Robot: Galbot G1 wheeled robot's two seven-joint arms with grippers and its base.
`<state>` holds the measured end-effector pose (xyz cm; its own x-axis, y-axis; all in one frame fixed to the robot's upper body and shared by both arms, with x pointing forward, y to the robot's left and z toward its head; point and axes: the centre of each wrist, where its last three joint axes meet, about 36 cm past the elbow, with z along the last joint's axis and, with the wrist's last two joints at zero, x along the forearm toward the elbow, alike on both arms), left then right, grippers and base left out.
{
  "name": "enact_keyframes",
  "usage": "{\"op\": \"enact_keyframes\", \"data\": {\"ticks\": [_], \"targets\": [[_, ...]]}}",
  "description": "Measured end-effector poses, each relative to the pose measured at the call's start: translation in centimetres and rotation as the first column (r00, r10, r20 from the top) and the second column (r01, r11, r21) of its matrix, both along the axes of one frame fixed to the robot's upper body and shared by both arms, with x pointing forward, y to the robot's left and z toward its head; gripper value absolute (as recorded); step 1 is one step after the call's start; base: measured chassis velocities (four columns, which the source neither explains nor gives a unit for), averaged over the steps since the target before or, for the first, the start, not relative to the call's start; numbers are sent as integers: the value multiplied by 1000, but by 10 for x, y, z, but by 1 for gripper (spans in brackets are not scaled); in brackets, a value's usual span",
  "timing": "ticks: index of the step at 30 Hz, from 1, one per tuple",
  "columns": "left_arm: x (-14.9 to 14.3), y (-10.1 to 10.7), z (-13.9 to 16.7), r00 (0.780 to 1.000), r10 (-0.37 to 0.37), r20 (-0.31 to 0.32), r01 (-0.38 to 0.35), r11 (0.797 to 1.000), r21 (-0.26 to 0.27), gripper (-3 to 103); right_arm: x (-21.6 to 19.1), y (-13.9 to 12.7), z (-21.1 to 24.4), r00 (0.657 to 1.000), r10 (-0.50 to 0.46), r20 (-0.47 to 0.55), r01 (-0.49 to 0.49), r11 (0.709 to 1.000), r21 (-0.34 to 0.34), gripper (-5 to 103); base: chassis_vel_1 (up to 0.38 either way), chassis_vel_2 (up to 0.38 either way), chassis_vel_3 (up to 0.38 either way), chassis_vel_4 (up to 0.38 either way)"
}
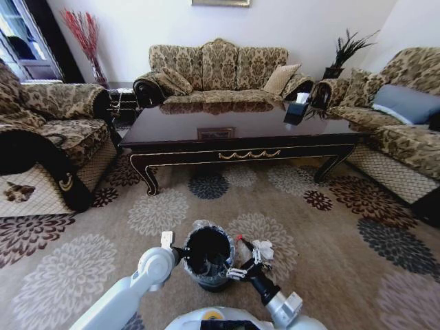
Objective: Move to the front of the table and pick up the trash from the floor, then place it into the trash bin.
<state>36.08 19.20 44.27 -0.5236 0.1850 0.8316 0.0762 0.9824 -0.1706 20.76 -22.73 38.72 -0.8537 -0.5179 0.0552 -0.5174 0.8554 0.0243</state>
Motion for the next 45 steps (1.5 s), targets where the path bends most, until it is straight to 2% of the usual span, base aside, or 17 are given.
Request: {"op": "enact_keyframes", "data": {"ticks": [6, 8, 9, 13, 14, 17, 18, 19, 22, 24, 25, 28, 29, 30, 33, 38, 45], "targets": [[8, 20, 1, 999, 48, 8, -48, 999, 5, 0, 13, -31, -14, 999, -38, -18, 38, 999, -20, 100, 0, 0, 0, 0], [12, 32, 5, 997, 72, 11, -72, 997, -3, 0, 18, -52, -21, 999, -42, -15, 41, 998, -49, 100, 0, 0, 0, 0], [12, 32, 5, 997, 72, 11, -72, 997, -3, 0, 18, -52, -21, 999, -42, -15, 41, 998, -49, 100, 0, 0, 0, 0], [17, 49, 10, 995, 100, 22, -101, 995, 5, 0, 18, -87, -43, 998, -43, -43, 38, 993, -113, 100, 0, 0, 0, 0], [17, 49, 10, 995, 100, 22, -101, 995, 5, 0, 18, -87, -43, 998, -43, -43, 38, 993, -113, 100, 0, 0, 0, 0], [18, 52, 10, 994, 110, 22, -110, 994, 3, 0, 16, -110, -63, 998, -25, -62, 14, 985, -172, 100, 0, 0, 0, 0], [18, 52, 10, 994, 111, 20, -111, 994, -1, 0, 18, -122, -72, 998, 2, -61, -15, 976, -216, 100, 0, 0, 0, 0], [18, 52, 10, 994, 111, 20, -111, 994, -1, 0, 18, -122, -72, 998, 2, -61, -15, 976, -216, 100, 0, 0, 0, 0], [16, 52, 8, 994, 107, 11, -107, 994, -9, 0, 26, -159, -95, 988, 131, -85, -151, 939, -309, 100, 0, 0, 0, 0], [16, 52, 8, 994, 107, 11, -107, 994, -9, 0, 27, -165, -98, 984, 152, -93, -174, 931, -322, 100, 0, 0, 0, 0], [15, 52, 8, 994, 106, 10, -106, 994, -9, 0, 31, -180, -107, 971, 208, -119, -238, 904, -356, 100, 0, 0, 0, 0], [17, 52, 9, 994, 104, 13, -104, 995, -8, 0, 42, -207, -119, 949, 273, -158, -314, 858, -406, 100, 0, 0, 0, 0], [17, 52, 9, 994, 104, 13, -104, 995, -8, 0, 42, -207, -119, 949, 273, -158, -314, 858, -406, 100, 0, 0, 0, 0], [19, 53, 9, 994, 104, 13, -104, 995, -6, 0, 48, -217, -124, 944, 281, -173, -329, 846, -420, 100, 0, 0, 0, 0], [21, 54, 9, 995, 101, 13, -101, 995, -2, 0, 60, -233, -133, 938, 283, -201, -344, 834, -432, 100, 0, 0, 0, 0], [24, 56, 7, 995, 98, 8, -98, 995, 0, 0, 68, -248, -140, 934, 274, -230, -350, 830, -434, 100, 0, 0, 0, 0], [25, 58, 6, 995, 97, 5, -97, 995, 2, 0, 75, -264, -157, 930, 240, -277, -340, 848, -406, 100, 0, 0, 0, 0]]}}
